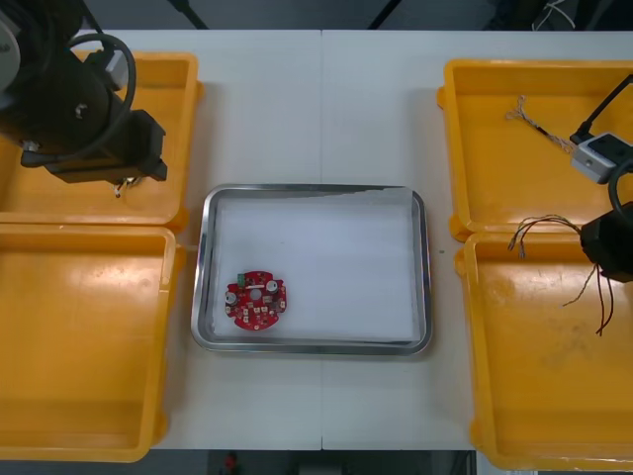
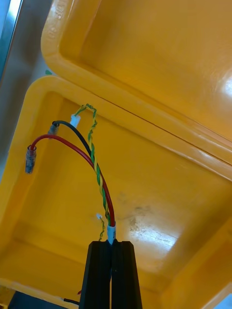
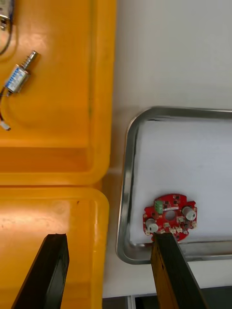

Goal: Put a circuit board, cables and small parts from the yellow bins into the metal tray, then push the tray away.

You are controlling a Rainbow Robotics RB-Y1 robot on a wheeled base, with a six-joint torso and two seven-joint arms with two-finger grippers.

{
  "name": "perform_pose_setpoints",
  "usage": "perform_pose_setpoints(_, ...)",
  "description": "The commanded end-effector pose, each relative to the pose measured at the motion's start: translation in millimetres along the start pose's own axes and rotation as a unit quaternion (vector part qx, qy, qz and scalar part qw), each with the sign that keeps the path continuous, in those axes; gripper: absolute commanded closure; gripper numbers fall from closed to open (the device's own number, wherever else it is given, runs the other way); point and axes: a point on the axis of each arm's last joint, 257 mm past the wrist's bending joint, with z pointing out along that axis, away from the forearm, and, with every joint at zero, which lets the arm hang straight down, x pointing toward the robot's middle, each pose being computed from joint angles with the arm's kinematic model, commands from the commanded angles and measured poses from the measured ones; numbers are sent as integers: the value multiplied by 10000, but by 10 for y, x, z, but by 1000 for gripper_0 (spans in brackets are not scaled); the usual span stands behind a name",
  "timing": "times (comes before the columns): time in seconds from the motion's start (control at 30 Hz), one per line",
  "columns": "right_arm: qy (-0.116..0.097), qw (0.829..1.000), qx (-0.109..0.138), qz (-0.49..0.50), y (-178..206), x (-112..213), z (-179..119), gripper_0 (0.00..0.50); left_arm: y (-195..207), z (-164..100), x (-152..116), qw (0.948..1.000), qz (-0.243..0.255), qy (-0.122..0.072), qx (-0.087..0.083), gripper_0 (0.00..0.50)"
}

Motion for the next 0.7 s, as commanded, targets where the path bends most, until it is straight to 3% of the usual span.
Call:
perform_pose_setpoints(0.03, 25, 9978, 337, -579, -26, -176, -101, 500, 292, -291, -481, 9986, -169, -491, -71, 0)
perform_pose_setpoints(0.3, 143, 9905, 420, -1299, 237, -352, -48, 500, 723, -359, -915, 9955, -291, -895, -78, 0)
perform_pose_setpoints(0.47, 17, 9824, 380, -1829, 482, -542, -12, 500, 963, -429, -1215, 9914, -416, -1242, 3, 0)
perform_pose_setpoints(0.57, -83, 9732, 248, -2283, 755, -666, 34, 500, 1216, -487, -1395, 9881, -442, -1474, -77, 0)
perform_pose_setpoints(0.7, -178, 9615, 121, -2738, 1016, -793, 81, 500, 1383, -513, -1549, 9850, -522, -1642, -84, 0)
